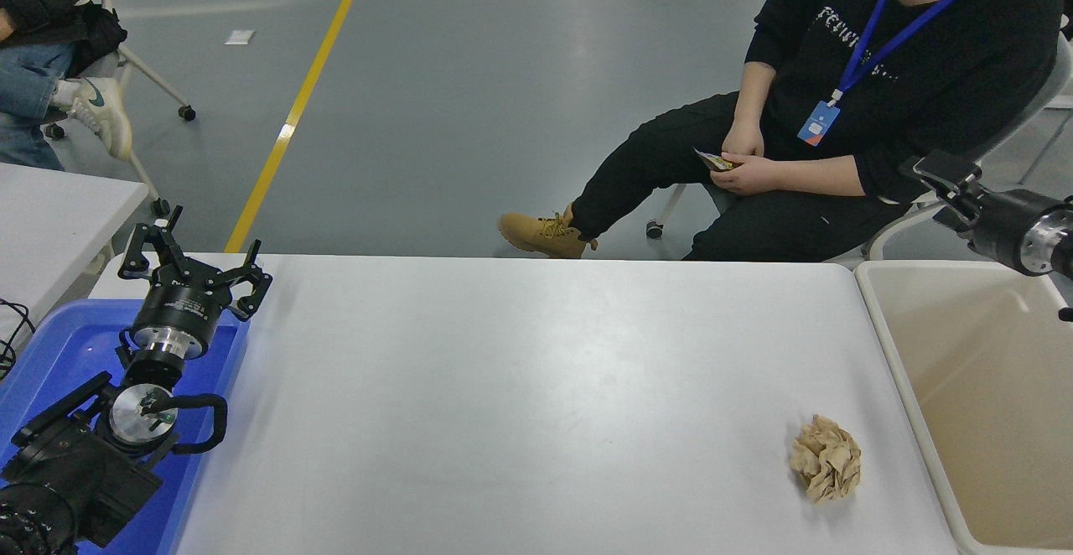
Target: Clean the table surface
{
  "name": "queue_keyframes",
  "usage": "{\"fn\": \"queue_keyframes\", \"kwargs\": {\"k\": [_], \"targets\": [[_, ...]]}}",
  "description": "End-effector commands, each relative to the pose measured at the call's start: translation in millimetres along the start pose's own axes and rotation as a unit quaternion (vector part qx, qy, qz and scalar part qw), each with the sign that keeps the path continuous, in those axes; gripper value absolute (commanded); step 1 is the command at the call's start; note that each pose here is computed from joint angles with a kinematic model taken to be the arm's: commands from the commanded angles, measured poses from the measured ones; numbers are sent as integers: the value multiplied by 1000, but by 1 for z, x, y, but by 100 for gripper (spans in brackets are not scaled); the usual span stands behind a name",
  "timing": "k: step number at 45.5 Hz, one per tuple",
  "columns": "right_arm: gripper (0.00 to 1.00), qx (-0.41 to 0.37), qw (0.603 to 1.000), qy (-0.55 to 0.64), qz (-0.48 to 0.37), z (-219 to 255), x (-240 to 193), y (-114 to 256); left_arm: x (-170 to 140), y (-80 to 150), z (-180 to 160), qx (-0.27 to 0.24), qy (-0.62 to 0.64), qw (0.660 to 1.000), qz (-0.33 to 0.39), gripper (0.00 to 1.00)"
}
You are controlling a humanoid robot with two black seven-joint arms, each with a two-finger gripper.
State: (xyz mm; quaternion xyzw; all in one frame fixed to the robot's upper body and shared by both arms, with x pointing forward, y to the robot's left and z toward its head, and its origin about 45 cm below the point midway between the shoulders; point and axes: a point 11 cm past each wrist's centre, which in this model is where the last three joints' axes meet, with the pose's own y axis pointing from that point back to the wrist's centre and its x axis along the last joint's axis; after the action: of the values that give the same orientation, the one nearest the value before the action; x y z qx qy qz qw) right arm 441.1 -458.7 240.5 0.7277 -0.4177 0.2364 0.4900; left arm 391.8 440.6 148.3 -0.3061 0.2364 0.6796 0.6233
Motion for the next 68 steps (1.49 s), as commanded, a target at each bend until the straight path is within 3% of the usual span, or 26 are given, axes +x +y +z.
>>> {"fn": "queue_keyframes", "kwargs": {"k": [1,8,29,68], "targets": [[98,-12,977,174,-126,-4,-24,6,0,0,0,0,0,1000,0,100],[98,13,950,241,-198,-11,-45,11,0,0,0,0,0,1000,0,100],[98,104,890,294,-334,-40,-132,22,0,0,0,0,0,1000,0,100],[98,108,882,274,-368,-10,-187,35,0,0,0,0,0,1000,0,100]]}}
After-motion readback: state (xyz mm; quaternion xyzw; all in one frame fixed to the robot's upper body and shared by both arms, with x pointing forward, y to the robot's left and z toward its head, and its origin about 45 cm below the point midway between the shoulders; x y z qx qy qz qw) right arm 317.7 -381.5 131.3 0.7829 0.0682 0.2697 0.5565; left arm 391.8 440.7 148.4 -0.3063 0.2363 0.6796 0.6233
